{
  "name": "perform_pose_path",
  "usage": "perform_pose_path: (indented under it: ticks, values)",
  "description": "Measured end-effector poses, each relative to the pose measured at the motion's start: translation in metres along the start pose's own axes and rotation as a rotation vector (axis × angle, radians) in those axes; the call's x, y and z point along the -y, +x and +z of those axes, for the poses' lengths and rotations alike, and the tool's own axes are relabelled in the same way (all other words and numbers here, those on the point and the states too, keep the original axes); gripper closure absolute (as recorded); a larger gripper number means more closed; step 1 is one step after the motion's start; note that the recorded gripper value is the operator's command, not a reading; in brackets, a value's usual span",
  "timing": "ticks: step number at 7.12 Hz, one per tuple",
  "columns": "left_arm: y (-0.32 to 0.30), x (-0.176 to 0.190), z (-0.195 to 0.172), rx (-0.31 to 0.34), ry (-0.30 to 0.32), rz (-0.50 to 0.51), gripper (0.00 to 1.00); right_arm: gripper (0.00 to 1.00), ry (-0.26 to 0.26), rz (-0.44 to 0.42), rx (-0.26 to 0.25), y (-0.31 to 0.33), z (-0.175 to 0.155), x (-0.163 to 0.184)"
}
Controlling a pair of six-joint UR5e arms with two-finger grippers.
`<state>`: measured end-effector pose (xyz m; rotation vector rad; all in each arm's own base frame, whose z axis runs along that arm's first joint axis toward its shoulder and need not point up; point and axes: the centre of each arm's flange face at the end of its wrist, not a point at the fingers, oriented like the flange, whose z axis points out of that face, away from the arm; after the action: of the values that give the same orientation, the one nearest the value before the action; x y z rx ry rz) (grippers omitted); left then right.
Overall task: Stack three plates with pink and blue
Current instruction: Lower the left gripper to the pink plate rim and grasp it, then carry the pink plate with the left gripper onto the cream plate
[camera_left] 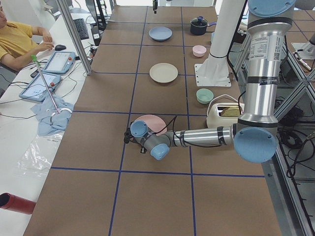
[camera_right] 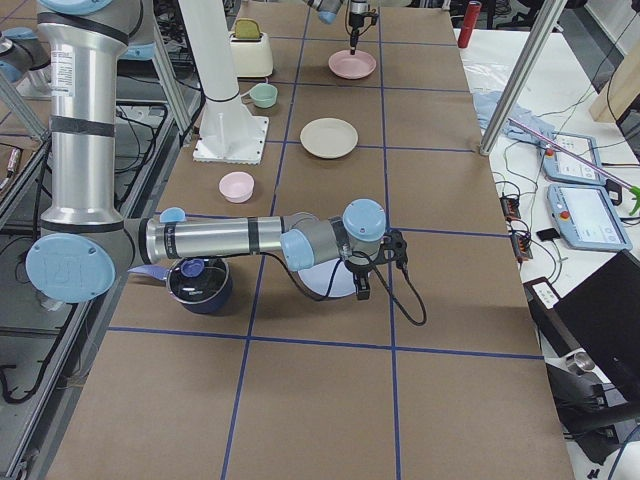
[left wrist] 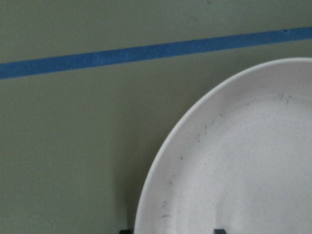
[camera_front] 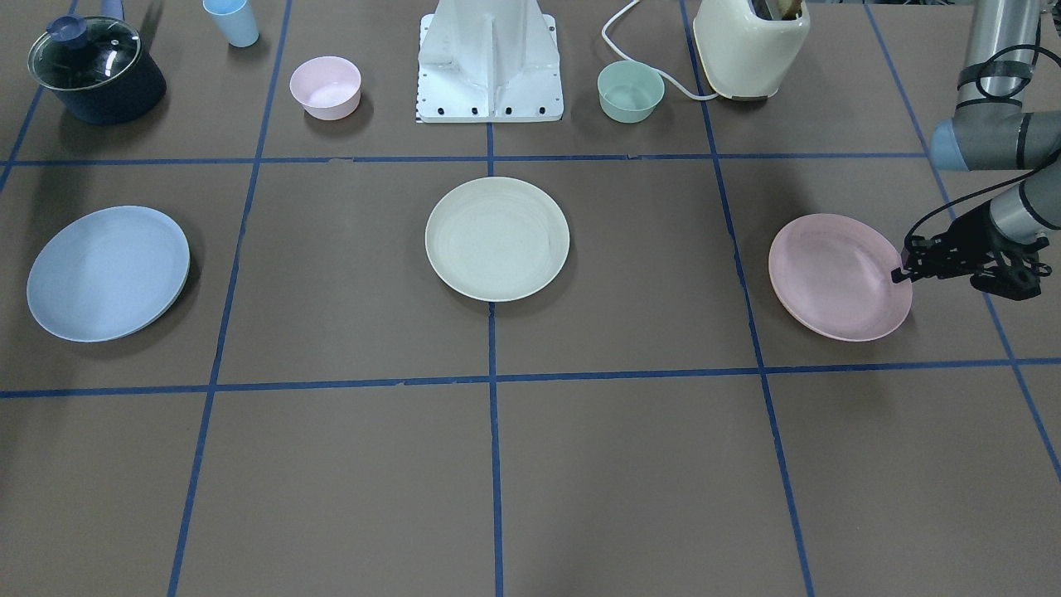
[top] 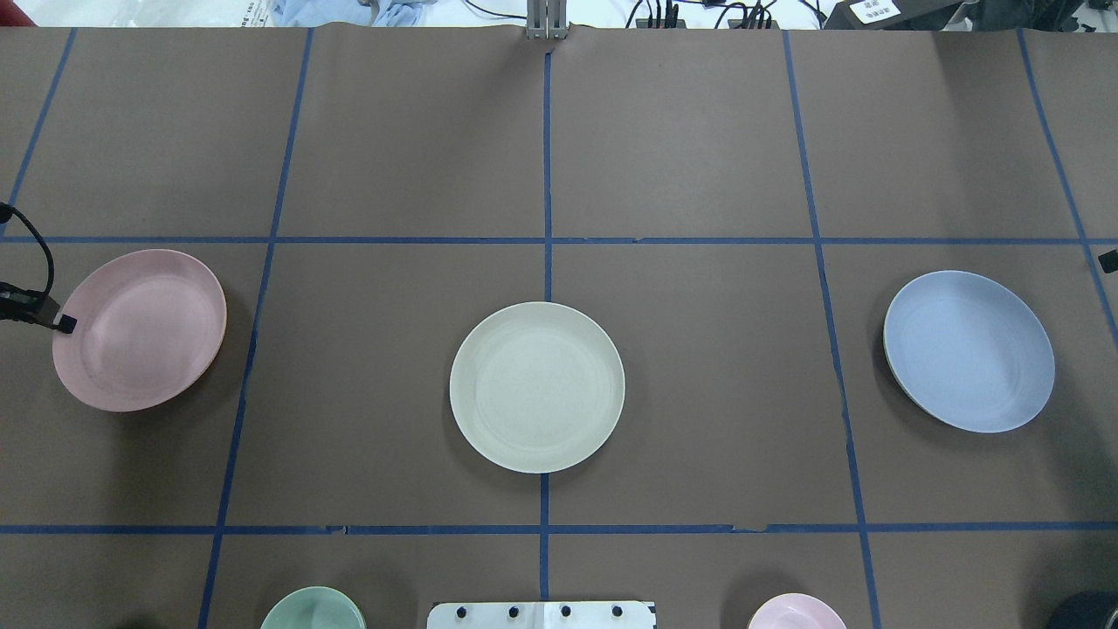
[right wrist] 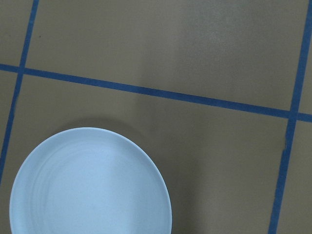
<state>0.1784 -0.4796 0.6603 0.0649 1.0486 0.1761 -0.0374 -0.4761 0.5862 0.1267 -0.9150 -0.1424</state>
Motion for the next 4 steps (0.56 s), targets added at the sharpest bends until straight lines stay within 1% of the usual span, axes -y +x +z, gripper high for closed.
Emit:
perform_pose_path:
  ticks: [1,2,3,4]
  values:
    - [0.011,0.006,-0.008,-0.022,0.010,-0.003,1.00,0.00,0.000,0.000,0.001,0.000,0.000,0.000]
    - [0.031,0.017,-0.020,-0.045,0.034,-0.019,1.00,0.00,0.000,0.000,0.002,0.000,0.000,0.000]
    - [0.065,0.035,-0.034,-0.078,0.062,-0.051,1.00,0.00,0.000,-0.001,0.003,-0.001,0.000,0.000]
    - [0.112,0.053,-0.042,-0.123,0.075,-0.098,1.00,0.00,0.002,-0.003,0.004,-0.001,-0.001,0.001]
